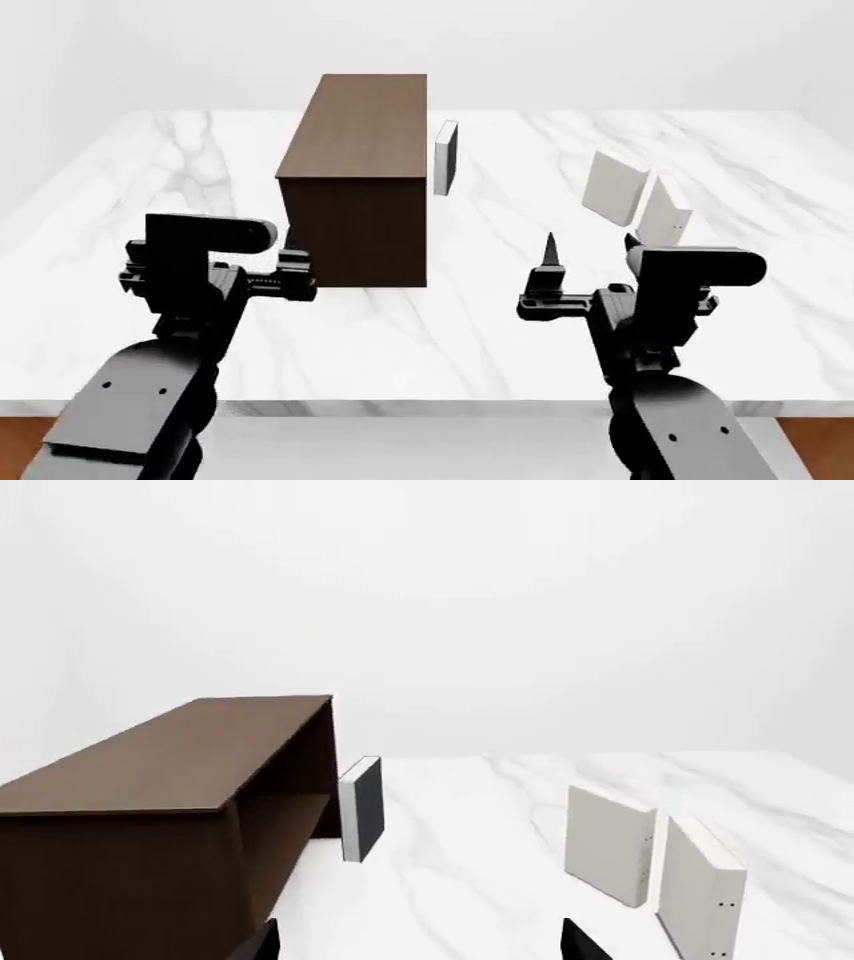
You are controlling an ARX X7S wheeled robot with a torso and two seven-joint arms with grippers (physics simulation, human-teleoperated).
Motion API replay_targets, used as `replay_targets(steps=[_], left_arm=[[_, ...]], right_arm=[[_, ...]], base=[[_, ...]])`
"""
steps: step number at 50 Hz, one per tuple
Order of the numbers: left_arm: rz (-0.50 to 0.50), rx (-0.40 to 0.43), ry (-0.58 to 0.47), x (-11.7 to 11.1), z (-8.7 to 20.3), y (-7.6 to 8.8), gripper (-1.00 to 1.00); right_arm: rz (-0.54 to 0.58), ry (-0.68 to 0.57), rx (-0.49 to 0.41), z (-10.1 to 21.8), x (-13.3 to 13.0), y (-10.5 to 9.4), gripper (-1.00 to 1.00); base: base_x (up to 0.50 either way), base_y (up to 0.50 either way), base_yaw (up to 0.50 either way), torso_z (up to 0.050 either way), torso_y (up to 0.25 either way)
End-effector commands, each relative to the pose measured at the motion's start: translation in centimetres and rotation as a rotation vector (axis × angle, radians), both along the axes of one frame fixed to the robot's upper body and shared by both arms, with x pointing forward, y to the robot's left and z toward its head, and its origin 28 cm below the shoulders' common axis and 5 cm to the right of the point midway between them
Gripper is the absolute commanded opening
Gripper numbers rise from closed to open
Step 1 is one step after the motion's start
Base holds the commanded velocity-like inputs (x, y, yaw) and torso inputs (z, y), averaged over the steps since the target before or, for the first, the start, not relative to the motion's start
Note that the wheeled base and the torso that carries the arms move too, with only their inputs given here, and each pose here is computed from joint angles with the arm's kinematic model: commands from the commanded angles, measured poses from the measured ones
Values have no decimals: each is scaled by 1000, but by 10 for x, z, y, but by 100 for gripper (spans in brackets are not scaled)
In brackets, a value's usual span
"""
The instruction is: Pick up the book on the right and place it under the cabinet shelf.
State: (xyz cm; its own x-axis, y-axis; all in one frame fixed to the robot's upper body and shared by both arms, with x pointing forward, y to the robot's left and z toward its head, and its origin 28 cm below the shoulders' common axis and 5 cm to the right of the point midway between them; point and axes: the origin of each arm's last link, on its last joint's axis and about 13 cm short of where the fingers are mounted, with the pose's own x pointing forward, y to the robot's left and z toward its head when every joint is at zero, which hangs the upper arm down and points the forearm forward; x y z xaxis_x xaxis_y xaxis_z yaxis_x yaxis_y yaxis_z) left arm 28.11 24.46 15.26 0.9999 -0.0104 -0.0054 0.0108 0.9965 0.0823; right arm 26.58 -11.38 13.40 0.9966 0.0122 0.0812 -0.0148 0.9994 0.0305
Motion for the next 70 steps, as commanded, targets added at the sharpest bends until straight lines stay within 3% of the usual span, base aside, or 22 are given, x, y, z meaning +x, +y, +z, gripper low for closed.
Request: replay_targets(steps=[1, 13, 33, 48, 63, 70], left_arm=[[5, 47, -33, 35, 71, 12, 100], [26, 86, -24, 79, 121, 17, 100], [14, 116, -38, 110, 187, 13, 100], [-12, 127, -34, 120, 199, 8, 100], [-6, 141, -32, 118, 201, 11, 100], [-4, 145, -35, 117, 202, 11, 100]], right_arm=[[-4, -20, -43, 61, 26, -13, 100], [-29, -20, -75, 107, 59, -29, 100], [-19, -16, -76, 179, 95, -40, 100], [-3, 10, -90, 195, 113, -32, 100], [9, 22, -89, 190, 112, -34, 100], [18, 18, -96, 190, 111, -33, 100]], base=[[0, 0, 0, 50, 0], [0, 0, 0, 36, 0], [0, 0, 0, 0, 0], [0, -5, 0, 0, 0], [0, -491, 0, 0, 0], [0, 0, 0, 0, 0]])
